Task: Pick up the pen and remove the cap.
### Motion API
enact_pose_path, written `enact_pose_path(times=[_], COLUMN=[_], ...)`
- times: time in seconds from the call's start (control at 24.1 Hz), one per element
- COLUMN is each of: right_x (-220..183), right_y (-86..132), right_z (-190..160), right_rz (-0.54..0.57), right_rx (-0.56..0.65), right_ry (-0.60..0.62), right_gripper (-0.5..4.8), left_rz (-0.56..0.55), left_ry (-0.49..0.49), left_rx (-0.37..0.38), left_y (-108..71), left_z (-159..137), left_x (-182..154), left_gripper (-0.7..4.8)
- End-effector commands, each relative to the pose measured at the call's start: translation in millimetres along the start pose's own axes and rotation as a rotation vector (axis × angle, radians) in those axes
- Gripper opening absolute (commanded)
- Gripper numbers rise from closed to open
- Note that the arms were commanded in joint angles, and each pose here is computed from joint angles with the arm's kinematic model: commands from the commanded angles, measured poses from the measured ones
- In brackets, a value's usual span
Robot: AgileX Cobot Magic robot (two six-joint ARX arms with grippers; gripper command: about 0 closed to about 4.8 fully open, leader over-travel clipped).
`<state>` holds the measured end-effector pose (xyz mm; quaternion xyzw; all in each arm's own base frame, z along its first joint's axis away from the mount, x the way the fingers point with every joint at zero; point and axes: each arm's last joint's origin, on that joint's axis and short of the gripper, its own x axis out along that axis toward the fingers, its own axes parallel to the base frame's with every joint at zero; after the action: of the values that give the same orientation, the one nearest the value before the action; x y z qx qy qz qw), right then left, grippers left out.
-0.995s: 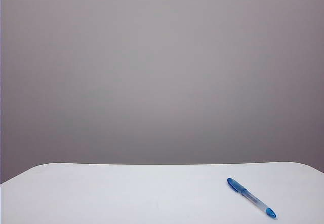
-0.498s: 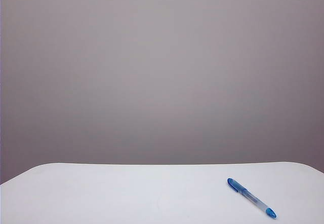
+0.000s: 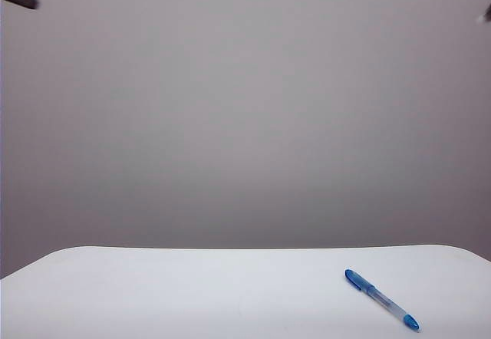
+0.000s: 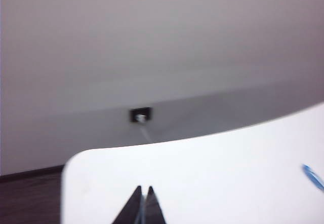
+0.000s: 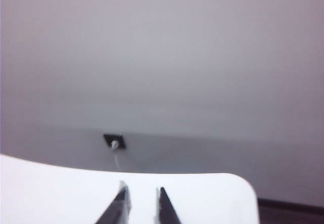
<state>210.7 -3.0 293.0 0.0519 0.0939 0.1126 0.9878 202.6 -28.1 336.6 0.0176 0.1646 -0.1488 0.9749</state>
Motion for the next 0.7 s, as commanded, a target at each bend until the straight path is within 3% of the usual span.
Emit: enact_pose_path(times=[0.04, 0.17, 0.25, 0.29, 0.33, 0.37, 0.58, 0.62, 0.7], right_x=[22, 58, 81, 92, 106, 112, 140, 145, 151], right_y=[4, 17, 28, 34, 40, 45, 59, 58, 56], right_z=[1, -5, -9, -11, -13, -14, -26, -34, -50], right_rz=[0.039, 0.105, 0.121, 0.1, 0.063, 0.05, 0.07, 0.062, 0.055], right_rx=[0.026, 0.039, 0.041, 0.024, -0.022, -0.048, -0.097, -0.101, -0.097], right_ry=[0.096, 0.273, 0.4, 0.47, 0.554, 0.594, 0.736, 0.768, 0.852], right_gripper=[0.77, 0.93, 1.33, 1.81, 2.77, 3.12, 3.2, 3.44, 3.97], left_rz=[-0.102, -0.14, -0.167, -0.181, -0.193, -0.197, -0.211, -0.219, -0.223], left_ry=[0.053, 0.136, 0.175, 0.189, 0.207, 0.221, 0.308, 0.314, 0.315], left_rx=[-0.009, -0.016, 0.027, 0.054, 0.083, 0.095, 0.119, 0.122, 0.122], left_y=[-0.4, -0.8, -5.5, -8.4, -12.3, -16.0, -29.2, -31.8, -33.5], left_z=[10, 16, 18, 17, 15, 12, 0, -1, -1], left_x=[17, 41, 56, 63, 70, 74, 88, 88, 88], left_gripper=[-0.06, -0.06, -0.06, -0.06, -0.06, -0.06, -0.05, 0.11, 1.11])
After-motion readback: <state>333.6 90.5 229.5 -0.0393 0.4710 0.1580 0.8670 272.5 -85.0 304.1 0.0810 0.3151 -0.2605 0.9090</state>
